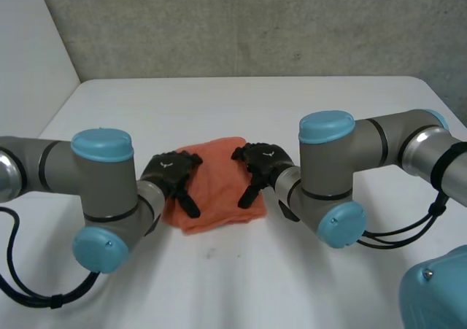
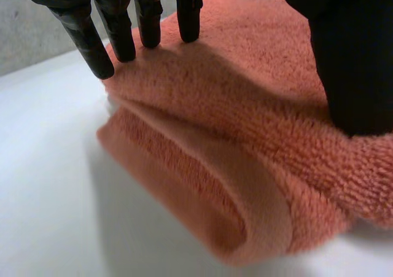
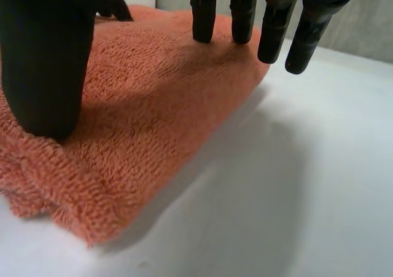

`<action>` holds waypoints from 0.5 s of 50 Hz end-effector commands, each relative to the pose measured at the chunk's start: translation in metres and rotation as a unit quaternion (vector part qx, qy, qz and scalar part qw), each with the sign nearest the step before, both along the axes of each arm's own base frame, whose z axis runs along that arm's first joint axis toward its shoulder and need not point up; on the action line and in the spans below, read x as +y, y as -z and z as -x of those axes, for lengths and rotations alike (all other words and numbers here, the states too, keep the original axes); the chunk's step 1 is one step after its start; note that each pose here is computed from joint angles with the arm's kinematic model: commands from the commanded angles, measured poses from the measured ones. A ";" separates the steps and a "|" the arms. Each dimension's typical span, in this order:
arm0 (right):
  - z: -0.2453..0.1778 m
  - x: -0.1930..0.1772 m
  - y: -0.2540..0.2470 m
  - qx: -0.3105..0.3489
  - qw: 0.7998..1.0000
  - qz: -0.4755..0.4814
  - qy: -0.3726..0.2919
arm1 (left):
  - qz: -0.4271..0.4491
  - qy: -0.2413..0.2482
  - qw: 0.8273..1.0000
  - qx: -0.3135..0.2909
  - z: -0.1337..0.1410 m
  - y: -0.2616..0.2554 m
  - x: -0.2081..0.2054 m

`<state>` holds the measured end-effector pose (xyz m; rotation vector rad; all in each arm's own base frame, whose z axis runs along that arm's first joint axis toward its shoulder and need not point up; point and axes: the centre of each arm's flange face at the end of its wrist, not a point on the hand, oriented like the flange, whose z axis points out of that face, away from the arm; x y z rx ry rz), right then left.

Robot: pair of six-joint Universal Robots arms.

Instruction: Fold the laundry

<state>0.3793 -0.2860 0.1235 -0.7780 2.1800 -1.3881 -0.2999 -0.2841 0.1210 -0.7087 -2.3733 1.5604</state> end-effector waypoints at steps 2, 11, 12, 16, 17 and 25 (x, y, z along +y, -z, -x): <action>-0.001 0.001 -0.040 -0.016 1.000 0.020 -0.004 | 0.031 0.001 1.000 0.000 -0.005 -0.040 0.007; 0.034 0.000 -0.147 -0.081 0.988 0.123 0.040 | 0.157 -0.017 0.985 0.065 -0.021 -0.147 0.011; 0.048 -0.001 -0.165 -0.089 0.983 0.147 0.059 | 0.167 -0.022 0.983 0.069 -0.025 -0.155 0.011; 0.079 -0.003 -0.192 -0.103 0.971 0.191 0.102 | 0.219 -0.048 0.970 0.091 -0.049 -0.204 0.017; 0.093 -0.002 -0.203 -0.106 0.965 0.211 0.118 | 0.225 -0.052 0.969 0.093 -0.056 -0.214 0.021; 0.127 0.009 -0.208 -0.082 0.955 0.248 0.144 | 0.195 -0.011 0.977 0.090 -0.061 -0.222 0.031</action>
